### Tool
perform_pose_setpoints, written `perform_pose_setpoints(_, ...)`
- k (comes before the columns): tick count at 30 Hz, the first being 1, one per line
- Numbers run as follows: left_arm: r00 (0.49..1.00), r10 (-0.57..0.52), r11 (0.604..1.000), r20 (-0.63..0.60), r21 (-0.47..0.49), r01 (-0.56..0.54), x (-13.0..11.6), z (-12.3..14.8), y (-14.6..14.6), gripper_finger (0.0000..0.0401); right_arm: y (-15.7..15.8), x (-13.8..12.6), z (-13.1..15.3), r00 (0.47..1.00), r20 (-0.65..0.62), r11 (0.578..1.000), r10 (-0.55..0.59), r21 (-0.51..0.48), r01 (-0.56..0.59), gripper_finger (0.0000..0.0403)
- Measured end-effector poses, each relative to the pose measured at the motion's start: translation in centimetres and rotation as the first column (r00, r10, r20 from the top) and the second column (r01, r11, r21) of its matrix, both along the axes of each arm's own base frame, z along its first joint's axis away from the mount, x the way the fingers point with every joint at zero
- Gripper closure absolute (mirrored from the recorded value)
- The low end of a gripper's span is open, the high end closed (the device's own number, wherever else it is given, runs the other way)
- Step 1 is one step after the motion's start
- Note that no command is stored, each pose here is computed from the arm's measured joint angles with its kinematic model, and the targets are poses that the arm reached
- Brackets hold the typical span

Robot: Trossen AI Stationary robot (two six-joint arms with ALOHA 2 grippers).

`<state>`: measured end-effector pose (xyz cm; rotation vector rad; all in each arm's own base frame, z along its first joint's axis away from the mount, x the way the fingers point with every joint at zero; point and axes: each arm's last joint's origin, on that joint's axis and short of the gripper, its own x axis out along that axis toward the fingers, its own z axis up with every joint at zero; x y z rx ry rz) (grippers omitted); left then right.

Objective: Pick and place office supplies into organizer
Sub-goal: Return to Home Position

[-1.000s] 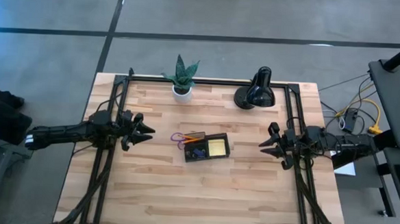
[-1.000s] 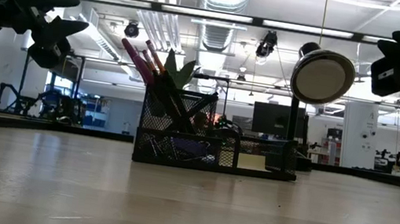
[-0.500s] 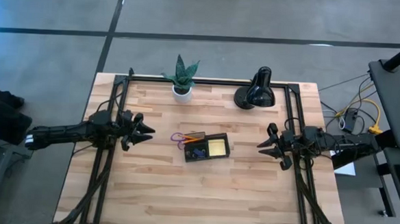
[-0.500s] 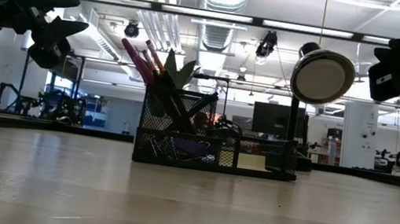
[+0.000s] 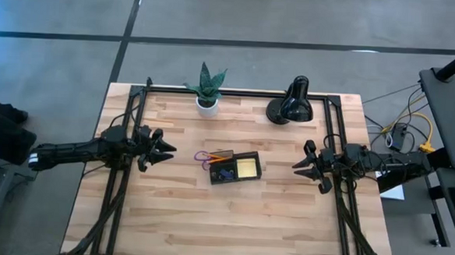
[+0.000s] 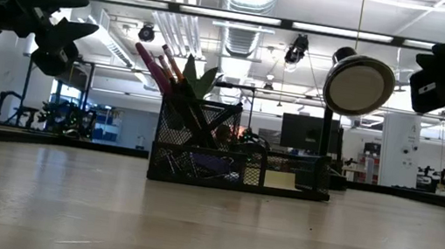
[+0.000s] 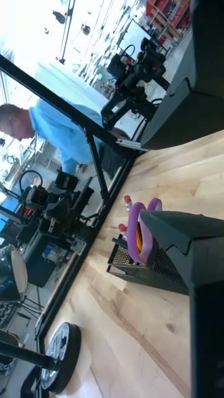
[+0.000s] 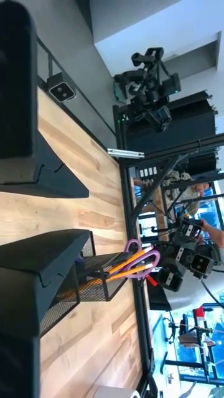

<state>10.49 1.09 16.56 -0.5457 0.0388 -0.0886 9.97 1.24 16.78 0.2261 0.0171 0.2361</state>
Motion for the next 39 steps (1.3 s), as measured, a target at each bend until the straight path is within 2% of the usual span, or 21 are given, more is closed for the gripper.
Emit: perform_pose_setpoints(39,1.0,0.0,1.0,-0.001,0.0,0.0,0.0,-0.01,0.0,0.0244,0.0,0.0,0.0,1.0,0.0,1.0,0.0,0.0,0.0,0.0327)
